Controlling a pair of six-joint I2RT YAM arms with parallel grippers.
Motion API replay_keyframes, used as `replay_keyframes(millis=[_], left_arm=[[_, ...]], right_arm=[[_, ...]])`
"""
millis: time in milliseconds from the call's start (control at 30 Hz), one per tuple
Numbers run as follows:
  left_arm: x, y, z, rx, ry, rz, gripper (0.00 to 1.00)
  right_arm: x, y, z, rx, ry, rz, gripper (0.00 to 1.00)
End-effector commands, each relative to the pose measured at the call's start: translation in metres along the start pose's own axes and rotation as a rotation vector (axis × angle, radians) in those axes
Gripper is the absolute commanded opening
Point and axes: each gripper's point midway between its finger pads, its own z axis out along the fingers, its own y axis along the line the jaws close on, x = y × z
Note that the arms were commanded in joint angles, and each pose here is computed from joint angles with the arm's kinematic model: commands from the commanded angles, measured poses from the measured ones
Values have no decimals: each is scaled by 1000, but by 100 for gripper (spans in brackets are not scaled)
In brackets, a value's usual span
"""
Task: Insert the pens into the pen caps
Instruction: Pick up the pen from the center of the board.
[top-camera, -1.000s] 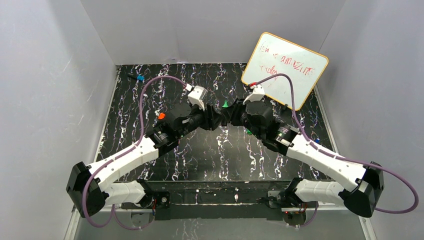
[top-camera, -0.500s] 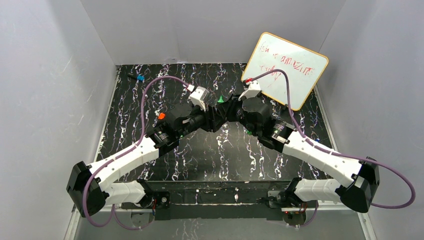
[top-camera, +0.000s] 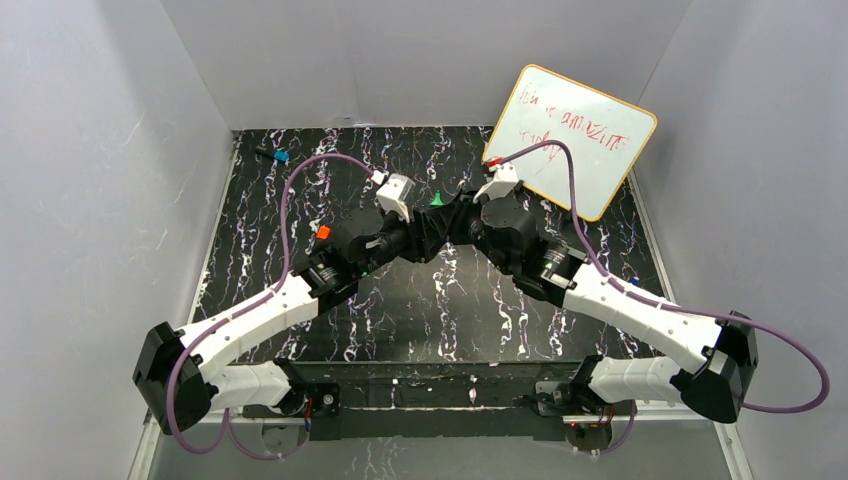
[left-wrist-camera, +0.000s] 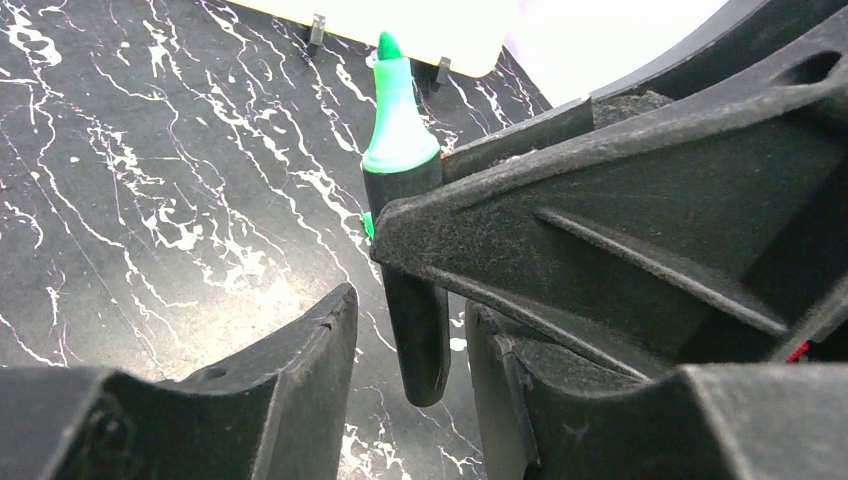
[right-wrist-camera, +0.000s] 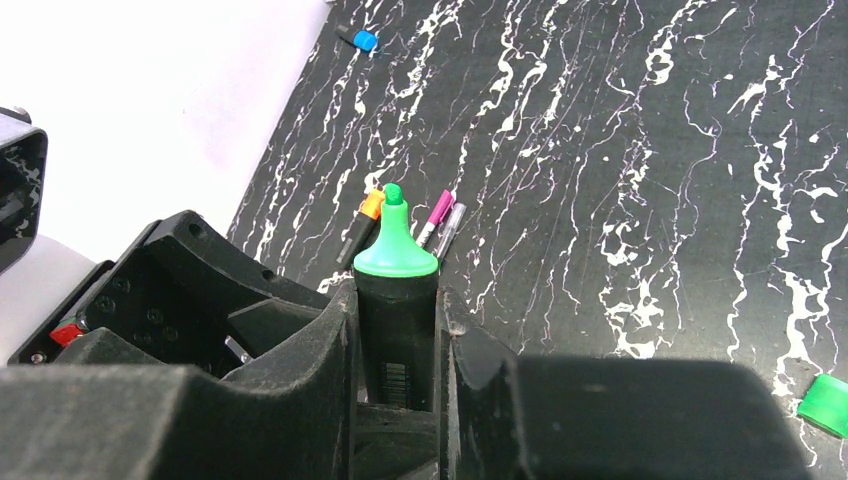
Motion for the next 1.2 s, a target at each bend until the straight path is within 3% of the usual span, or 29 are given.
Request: replay_keyframes(millis=[0,500,567,633,700,933,1033,1100,1167], left_arm=[[-26,-11,0,27,-101,3,42],[-38,-6,-3,-2,-144,32,38],[-40,-6,-4,-6,-152,36,29],[-41,-6,-4,-4,-152,44,11],[-40,-8,-3,5,-145,53,0],[-33,-14,-3,48,-107,103,0],[-22,-7,-5,23,-51,137,0],[-9,1,-8,2,-2,158,0],[5,10,-12,-18,41,168,0]], right_arm=[[-3,33,0,-106,3,37,1],[15,40,0,-124,47,45,1],[16,40,0,-124,49,46,1],[17,39,0,-123,51,45,1],[17,39,-1,-123,52,44,1],[17,37,2,-100,52,43,1],[6,29,1,-30,41,15,48],[-11,26,-8,-15,-3,-13,58],[-25,19,-20,5,-42,-47,59]])
